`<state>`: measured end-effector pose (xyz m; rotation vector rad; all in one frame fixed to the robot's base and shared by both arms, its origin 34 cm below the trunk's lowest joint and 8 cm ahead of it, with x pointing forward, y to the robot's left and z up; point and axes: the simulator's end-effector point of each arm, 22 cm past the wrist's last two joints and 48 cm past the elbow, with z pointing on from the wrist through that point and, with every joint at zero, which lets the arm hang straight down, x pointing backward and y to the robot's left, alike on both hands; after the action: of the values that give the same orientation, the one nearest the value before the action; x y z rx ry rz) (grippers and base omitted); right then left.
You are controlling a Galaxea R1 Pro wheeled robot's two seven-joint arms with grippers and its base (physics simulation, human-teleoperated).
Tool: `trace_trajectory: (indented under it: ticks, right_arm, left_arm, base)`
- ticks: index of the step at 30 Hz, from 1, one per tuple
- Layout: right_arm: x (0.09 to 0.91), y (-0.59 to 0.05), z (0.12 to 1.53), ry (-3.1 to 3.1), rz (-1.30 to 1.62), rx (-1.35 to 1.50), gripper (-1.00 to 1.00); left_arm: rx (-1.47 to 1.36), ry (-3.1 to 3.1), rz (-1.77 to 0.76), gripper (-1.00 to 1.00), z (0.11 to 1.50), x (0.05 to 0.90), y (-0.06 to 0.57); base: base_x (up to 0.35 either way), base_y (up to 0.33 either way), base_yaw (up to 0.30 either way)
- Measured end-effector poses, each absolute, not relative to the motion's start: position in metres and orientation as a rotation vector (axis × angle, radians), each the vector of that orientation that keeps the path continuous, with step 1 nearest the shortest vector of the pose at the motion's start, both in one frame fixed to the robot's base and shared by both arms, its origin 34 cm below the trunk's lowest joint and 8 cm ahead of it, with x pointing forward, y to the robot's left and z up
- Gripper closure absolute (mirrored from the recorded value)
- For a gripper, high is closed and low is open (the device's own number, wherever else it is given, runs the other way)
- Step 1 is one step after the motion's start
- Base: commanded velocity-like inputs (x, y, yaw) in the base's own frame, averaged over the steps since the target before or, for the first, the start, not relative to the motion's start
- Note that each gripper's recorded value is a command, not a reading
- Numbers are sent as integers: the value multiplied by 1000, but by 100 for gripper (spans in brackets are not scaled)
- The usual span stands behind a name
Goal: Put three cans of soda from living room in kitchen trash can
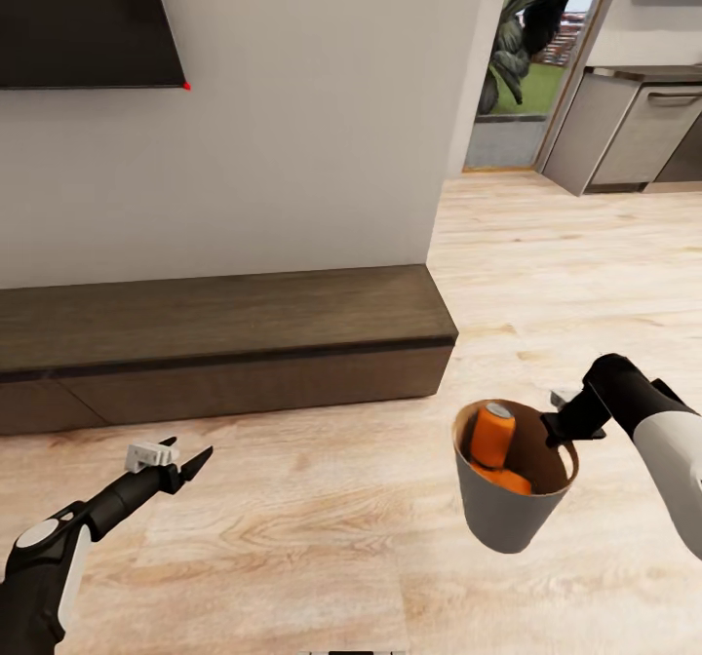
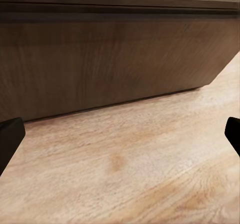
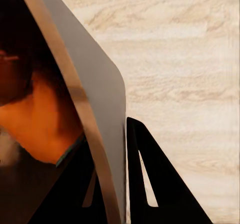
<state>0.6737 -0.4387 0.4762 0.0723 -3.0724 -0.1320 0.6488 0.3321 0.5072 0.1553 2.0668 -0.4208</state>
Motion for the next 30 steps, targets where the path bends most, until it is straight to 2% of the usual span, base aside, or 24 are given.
trace_trajectory:
  ticks: [6, 30]
  right_arm:
    - [674, -432, 482, -3076, -239, 15, 100]
    - [681, -460, 491, -3128, -164, 57, 100]
  left_arm:
    - [152, 2070, -423, -100, 505, 648, 332]
    - [142, 2071, -389, -100, 500, 648, 337]
  base:
    - [0, 0, 0]
    - [0, 0, 0]
